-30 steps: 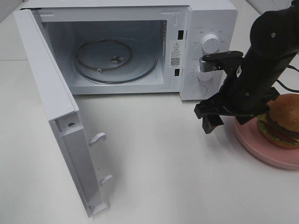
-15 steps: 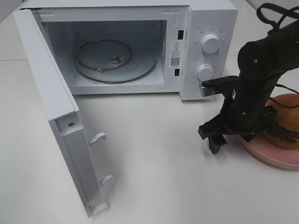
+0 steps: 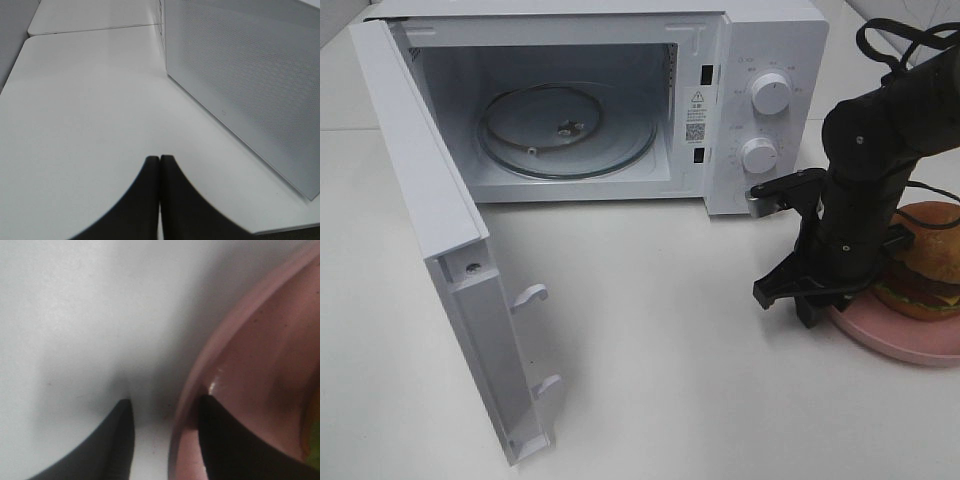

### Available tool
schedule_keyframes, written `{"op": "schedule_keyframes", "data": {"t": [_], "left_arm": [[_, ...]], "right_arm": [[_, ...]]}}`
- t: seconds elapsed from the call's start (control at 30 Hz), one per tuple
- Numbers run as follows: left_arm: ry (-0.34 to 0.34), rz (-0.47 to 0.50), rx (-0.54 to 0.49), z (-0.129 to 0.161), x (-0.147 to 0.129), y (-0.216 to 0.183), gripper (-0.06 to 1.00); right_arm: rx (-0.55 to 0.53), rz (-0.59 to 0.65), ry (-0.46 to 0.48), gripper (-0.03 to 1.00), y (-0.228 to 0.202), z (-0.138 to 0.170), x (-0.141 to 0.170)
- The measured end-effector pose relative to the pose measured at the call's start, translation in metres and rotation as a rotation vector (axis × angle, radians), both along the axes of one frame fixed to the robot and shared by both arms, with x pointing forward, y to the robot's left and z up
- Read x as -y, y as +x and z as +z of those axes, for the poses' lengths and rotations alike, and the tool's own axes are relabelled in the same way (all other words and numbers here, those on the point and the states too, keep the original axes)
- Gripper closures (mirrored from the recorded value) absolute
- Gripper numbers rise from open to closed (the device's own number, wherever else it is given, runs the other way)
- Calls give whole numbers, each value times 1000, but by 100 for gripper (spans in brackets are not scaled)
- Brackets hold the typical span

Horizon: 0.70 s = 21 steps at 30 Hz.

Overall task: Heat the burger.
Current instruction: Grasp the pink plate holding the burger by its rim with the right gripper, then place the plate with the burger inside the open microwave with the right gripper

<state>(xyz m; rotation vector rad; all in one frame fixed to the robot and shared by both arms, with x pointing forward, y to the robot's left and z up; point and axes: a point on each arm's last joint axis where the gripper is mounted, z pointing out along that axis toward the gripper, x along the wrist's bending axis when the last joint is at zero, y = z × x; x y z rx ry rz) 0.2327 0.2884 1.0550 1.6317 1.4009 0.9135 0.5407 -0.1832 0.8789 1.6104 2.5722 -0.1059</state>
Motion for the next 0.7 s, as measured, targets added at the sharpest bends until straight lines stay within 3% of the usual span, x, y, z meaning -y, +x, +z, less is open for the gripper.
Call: {"op": "schedule_keyframes", "data": {"t": [0.03, 0.07, 0.2, 0.7], "left_arm": [[0, 0, 0, 0, 0, 0, 94], [0, 0, 0, 0, 0, 0, 94], [0, 0, 0, 0, 0, 0, 94], [0, 0, 0, 0, 0, 0, 94]], "right_arm": [[0, 0, 0, 61, 0, 0, 0], [0, 5, -5, 76, 0, 0, 0], [-1, 12, -13, 88, 0, 1, 1], [1, 131, -22, 93, -9, 17, -7]]}}
